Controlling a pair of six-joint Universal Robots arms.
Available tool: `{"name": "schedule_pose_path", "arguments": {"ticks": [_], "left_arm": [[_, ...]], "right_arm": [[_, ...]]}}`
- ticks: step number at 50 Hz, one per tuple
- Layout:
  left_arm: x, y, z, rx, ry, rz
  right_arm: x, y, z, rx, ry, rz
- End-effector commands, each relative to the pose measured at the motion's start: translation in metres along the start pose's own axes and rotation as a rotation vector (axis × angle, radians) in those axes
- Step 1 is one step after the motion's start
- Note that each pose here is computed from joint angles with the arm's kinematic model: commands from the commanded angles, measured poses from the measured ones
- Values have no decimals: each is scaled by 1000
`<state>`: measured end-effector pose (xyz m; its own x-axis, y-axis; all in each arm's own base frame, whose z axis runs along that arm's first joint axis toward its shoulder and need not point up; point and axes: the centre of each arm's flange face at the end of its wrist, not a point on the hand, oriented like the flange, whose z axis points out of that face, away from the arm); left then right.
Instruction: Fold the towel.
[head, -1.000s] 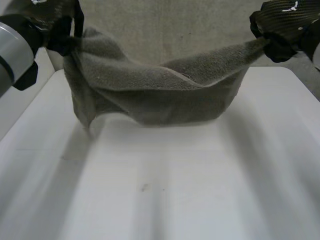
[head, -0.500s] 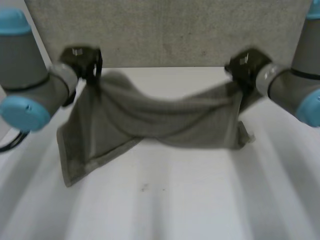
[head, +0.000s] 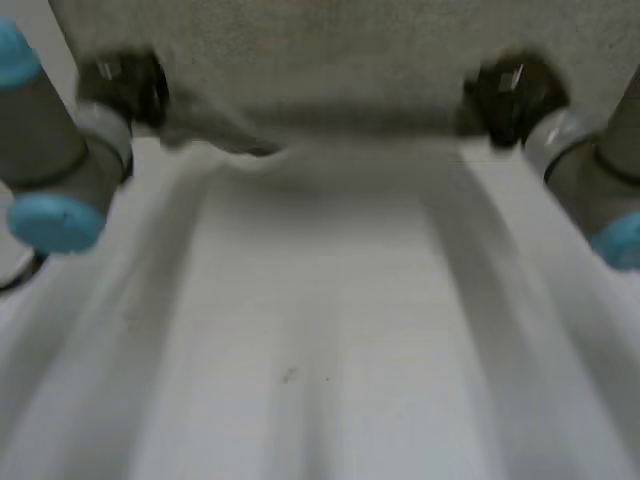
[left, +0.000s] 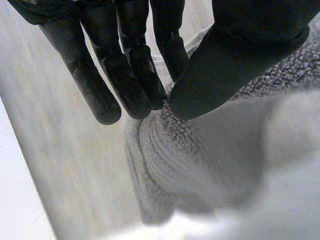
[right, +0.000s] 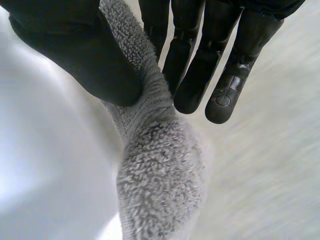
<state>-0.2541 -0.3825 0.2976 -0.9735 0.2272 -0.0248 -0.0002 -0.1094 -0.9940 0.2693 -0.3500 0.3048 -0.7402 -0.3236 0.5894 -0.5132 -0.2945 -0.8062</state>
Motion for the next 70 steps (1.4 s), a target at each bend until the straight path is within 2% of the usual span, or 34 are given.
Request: {"name": "schedule_pose_path", "arguments": {"ticks": [1, 6, 15, 16, 17, 19, 22, 24, 25, 27, 28, 30, 31, 38, 44, 50, 70], "left_arm": [[1, 116, -63, -416, 24, 36], [1, 140, -94, -535, 31, 57], [-1, 114, -121, -553, 54, 98], [2, 97, -123, -509, 82, 166], [2, 96, -123, -508, 82, 167], [10, 75, -122, -424, 132, 292], [15, 66, -120, -379, 159, 336], [27, 54, -115, -295, 237, 405], [27, 54, -115, -295, 237, 405], [37, 49, -107, -230, 325, 444], [37, 48, -107, -230, 326, 444], [48, 57, -99, -217, 431, 467], [49, 57, -99, -217, 431, 467], [64, 99, -90, -336, 669, 545], [60, 117, -88, -448, 757, 632], [52, 130, -89, -518, 784, 676], [42, 142, -87, -563, 770, 660]], "right_arm": [[-62, 100, -39, -461, -346, -43], [-65, 120, -52, -560, -410, -42], [-59, 127, -58, -588, -400, -23], [-61, 128, -59, -592, -406, -21], [-61, 128, -60, -593, -406, -21], [-64, 132, -62, -592, -404, -20], [-66, 134, -63, -589, -403, -22], [-69, 138, -64, -580, -395, -25], [-69, 138, -64, -580, -395, -25], [-72, 141, -66, -577, -396, -27], [-72, 141, -66, -577, -396, -27], [-75, 143, -68, -582, -402, -26], [-75, 143, -68, -582, -402, -26], [-77, 144, -70, -585, -412, -22], [-79, 145, -71, -586, -421, -18], [-79, 147, -71, -583, -418, -22], [-83, 151, -72, -588, -426, -25]]}}
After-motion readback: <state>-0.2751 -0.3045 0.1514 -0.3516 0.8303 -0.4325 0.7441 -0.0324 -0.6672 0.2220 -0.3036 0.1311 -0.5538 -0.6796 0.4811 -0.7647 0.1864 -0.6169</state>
